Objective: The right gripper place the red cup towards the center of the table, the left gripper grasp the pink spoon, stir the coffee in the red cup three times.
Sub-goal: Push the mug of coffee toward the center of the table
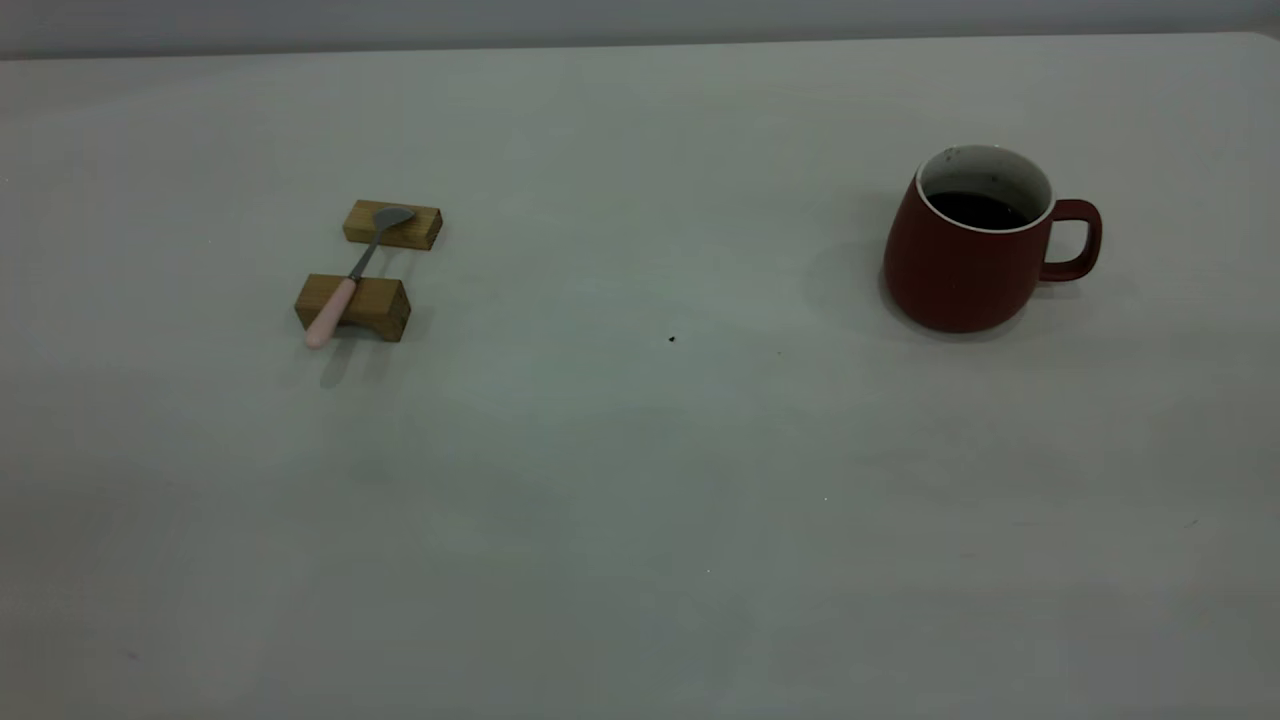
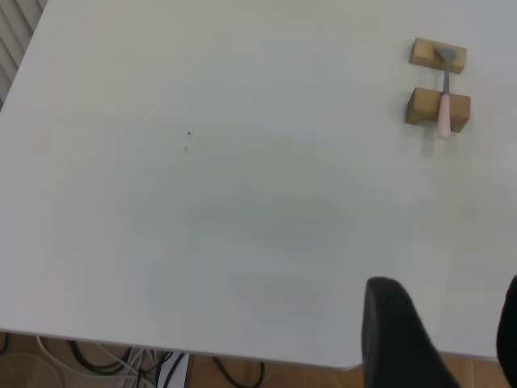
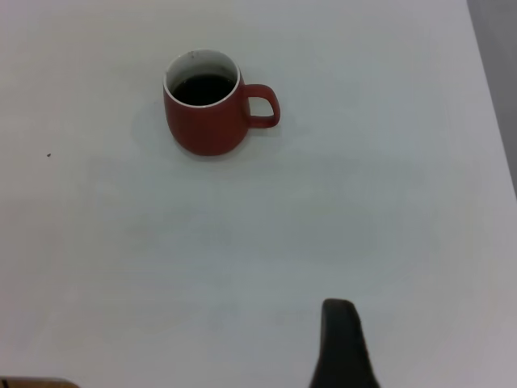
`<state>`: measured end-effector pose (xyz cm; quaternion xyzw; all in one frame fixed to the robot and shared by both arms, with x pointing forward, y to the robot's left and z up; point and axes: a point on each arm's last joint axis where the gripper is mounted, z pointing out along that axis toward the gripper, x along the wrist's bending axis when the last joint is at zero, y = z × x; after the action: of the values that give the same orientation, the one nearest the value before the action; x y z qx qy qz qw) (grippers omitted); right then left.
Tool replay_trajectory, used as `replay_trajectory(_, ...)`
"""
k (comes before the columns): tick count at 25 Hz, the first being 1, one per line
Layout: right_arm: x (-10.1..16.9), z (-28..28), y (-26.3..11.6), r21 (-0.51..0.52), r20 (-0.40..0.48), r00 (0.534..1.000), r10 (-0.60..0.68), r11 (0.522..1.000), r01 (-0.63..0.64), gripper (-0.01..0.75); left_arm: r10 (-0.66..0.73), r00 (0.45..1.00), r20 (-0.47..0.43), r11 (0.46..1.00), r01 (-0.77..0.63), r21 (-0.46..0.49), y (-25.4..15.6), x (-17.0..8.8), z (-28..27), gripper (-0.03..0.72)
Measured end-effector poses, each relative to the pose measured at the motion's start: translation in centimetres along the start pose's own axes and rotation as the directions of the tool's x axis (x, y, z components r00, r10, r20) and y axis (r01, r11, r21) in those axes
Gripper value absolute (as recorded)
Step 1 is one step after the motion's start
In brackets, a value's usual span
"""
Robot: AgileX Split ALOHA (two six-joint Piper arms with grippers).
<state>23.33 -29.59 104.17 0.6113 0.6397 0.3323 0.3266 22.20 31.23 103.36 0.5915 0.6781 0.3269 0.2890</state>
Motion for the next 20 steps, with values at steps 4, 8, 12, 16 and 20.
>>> replay_trajectory(4,0.0,0.0,0.0,0.0,0.0,1.0,0.0,1.0,0.0,0.583,0.0,1.0,0.0,1.0,0.0,0.0,0.0,0.0,0.0,0.389)
replay_trajectory(8,0.0,0.0,0.0,0.0,-0.004,1.0,0.002,1.0,-0.002,0.583,0.0,1.0,0.0,1.0,0.0,0.0,0.0,0.0,0.0,0.389)
replay_trajectory(12,0.3,0.0,0.3,-0.032,-0.034,0.999,0.02,0.999,-0.021,0.583,0.001,1.0,0.0,1.0,-0.001,0.0,0.0,0.0,0.0,0.389)
replay_trajectory(16,0.4,0.3,0.7,-0.025,-0.05,0.998,0.035,0.999,-0.036,0.583,0.001,1.0,0.0,1.0,-0.001,0.0,0.0,0.0,0.0,0.389)
replay_trajectory(20,0.3,2.1,2.5,0.093,-0.049,0.998,0.031,0.995,-0.027,0.583,0.001,1.0,0.0,1.0,-0.001,0.0,0.0,0.0,0.0,0.389)
